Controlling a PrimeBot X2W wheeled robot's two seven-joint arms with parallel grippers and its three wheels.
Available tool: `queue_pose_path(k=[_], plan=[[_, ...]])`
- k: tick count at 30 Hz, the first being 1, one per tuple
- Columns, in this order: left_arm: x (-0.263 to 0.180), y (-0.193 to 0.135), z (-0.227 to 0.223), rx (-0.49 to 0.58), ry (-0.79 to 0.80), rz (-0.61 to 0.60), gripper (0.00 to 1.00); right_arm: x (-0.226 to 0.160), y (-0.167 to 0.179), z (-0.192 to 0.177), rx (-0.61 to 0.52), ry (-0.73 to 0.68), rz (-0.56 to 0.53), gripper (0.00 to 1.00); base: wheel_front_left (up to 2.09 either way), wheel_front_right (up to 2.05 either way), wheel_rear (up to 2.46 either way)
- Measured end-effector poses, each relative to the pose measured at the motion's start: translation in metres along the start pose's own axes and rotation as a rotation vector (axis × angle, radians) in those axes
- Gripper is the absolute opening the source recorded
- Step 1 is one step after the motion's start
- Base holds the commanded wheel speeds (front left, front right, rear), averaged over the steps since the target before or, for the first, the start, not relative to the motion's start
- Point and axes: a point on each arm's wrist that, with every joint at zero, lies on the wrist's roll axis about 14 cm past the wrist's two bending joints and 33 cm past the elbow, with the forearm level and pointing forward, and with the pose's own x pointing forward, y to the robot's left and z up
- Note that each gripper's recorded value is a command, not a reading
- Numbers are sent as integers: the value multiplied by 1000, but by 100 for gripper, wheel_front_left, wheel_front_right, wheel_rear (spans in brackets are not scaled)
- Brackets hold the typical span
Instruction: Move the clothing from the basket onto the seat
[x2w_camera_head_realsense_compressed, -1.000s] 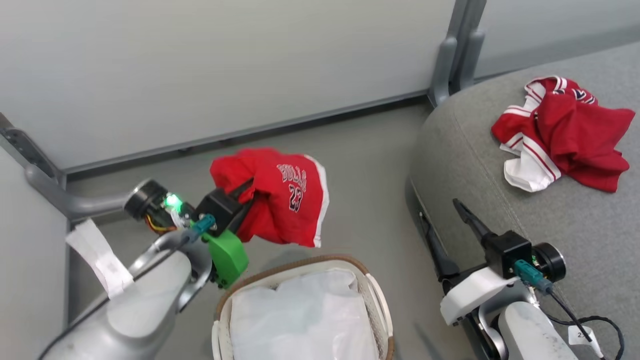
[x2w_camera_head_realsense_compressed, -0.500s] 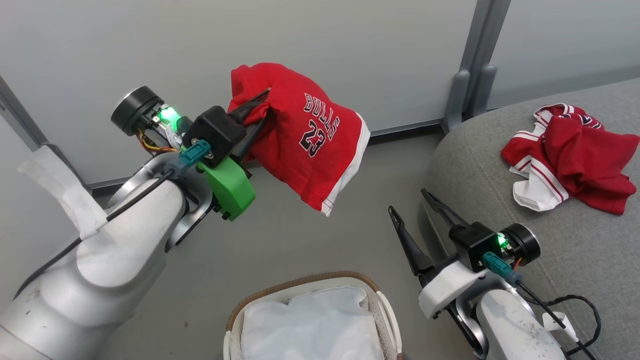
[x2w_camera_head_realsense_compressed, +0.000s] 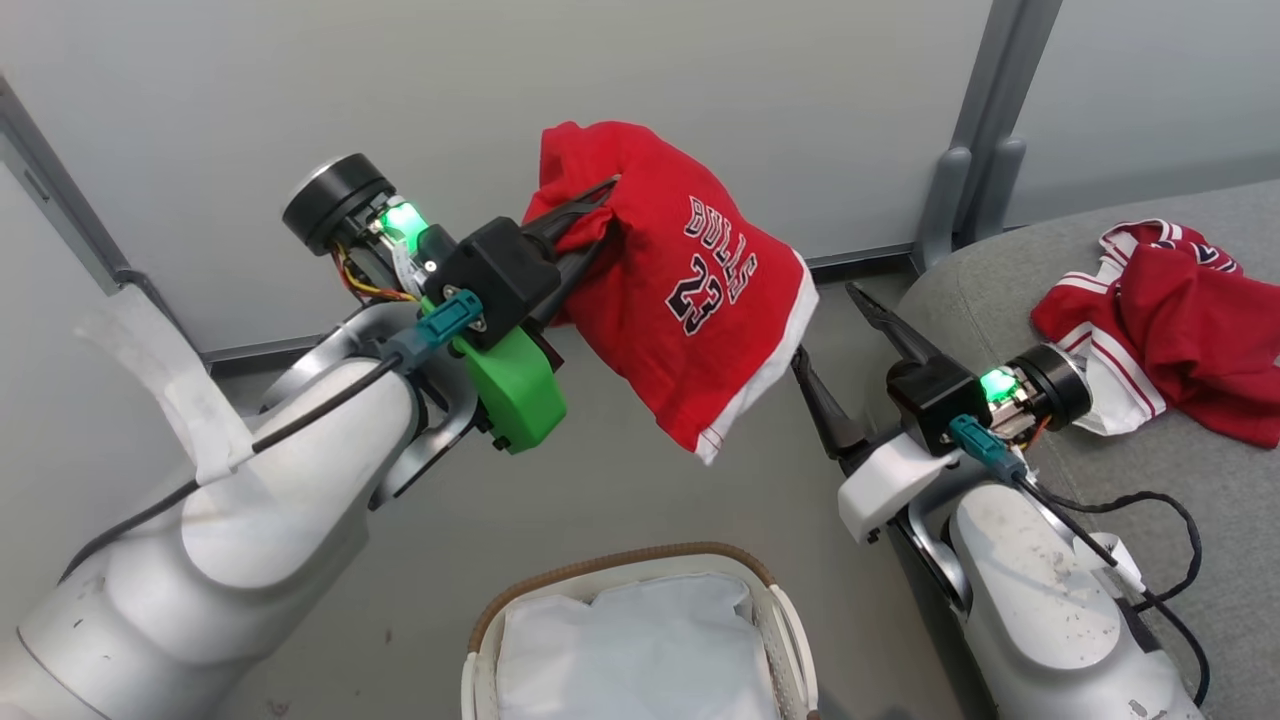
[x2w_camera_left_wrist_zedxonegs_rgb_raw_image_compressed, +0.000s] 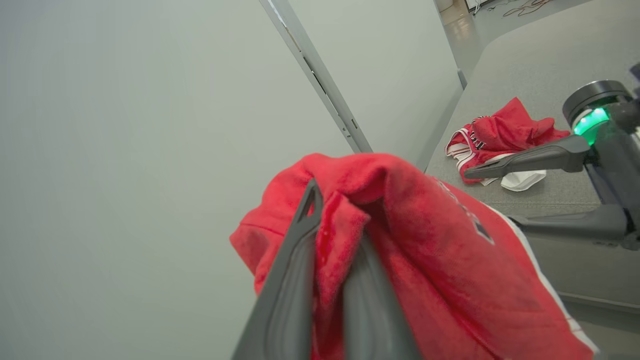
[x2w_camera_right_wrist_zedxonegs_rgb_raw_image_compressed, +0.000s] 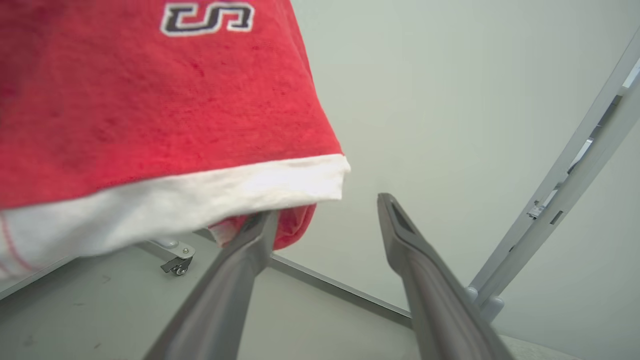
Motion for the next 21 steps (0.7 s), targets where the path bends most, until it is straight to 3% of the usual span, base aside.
queue_pose_path(k=[15,16,17,18,21], plan=[[-8,-32,-9,-46,19,-67,0,25,38,26,-63,-67,144,99,0,0,0],[-9,-33,-9,-55,16,-69,0,24,42,23,-59,-59,154,36,0,0,0],[-10,-35,-10,-62,18,-70,0,24,43,23,-59,-56,158,16,0,0,0],[-10,-37,-11,-70,17,-71,0,24,44,22,-58,-54,162,0,0,0,0],[-13,-41,-18,-107,20,-64,0,24,46,19,-52,-46,165,0,0,0,0]])
